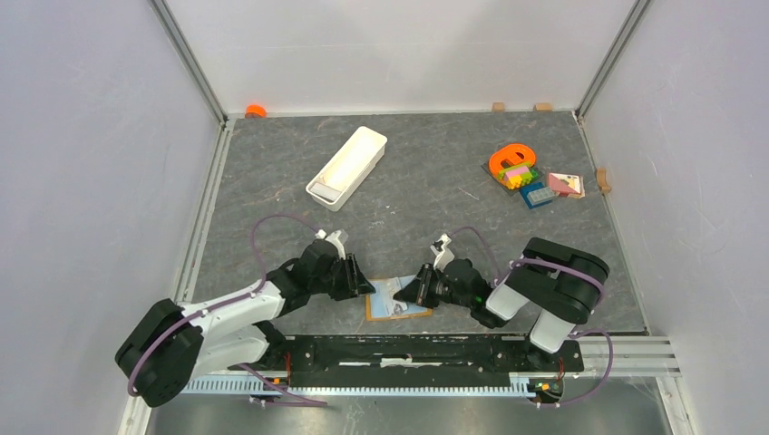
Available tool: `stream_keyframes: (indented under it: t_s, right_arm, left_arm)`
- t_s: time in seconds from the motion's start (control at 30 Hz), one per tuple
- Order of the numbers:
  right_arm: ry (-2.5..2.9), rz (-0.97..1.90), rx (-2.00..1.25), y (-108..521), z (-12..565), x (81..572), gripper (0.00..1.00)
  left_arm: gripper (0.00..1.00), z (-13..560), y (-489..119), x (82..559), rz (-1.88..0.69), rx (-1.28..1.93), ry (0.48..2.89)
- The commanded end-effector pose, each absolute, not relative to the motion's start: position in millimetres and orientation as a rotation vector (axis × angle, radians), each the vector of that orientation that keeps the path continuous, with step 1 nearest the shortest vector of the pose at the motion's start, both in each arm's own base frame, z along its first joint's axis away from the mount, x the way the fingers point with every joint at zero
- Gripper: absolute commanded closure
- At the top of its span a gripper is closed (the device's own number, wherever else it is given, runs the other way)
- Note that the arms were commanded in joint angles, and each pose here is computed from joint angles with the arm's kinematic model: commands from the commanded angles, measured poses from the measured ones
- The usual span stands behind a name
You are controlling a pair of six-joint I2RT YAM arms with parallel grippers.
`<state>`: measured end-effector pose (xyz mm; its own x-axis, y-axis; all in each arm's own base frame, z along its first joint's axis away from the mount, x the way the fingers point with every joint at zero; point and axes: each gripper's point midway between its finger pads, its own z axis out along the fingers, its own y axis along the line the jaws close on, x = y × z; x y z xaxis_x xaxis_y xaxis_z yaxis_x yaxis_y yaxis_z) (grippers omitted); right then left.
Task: Put the credit cards into the card holder
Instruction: Insert the credit card into the card holder.
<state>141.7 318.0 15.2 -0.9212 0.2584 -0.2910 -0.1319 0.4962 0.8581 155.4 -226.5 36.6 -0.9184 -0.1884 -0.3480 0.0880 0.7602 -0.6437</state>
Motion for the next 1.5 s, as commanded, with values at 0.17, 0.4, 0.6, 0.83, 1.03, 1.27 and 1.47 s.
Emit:
stream_keyframes:
  t_s: [0.17,0.4,0.6,0.83,1.03,1.27,1.47]
  right_arm:
    - [2.439,1.141,0.035,299,-12,144,0.73]
    - [2.425,0.929,-0.064,285,-11,156,0.58]
    - [2.399,0.727,-0.218,274,-5,168,0.43]
    - [2.380,0.647,-0.381,277,5,173,0.35]
    - [2.447,0.668,-0.412,284,0,159,0.39]
    - [2.494,0.728,-0.414,294,2,141,0.39]
    - [2.480,0.795,-0.438,312,12,131,0.40]
  left_arm:
    - [0.71,23,-224,146,-0.992,-0.128,2.578]
    - [0.87,18,-224,147,-0.978,-0.119,2.588]
    - [0.94,18,-223,147,-0.973,-0.124,2.584]
    - [0.98,19,-225,149,-0.979,-0.124,2.578]
    - [0.98,19,-224,149,-0.981,-0.131,2.576]
    - [0.98,21,-225,149,-0.987,-0.133,2.570]
    - [0.98,22,-225,149,-0.992,-0.136,2.566]
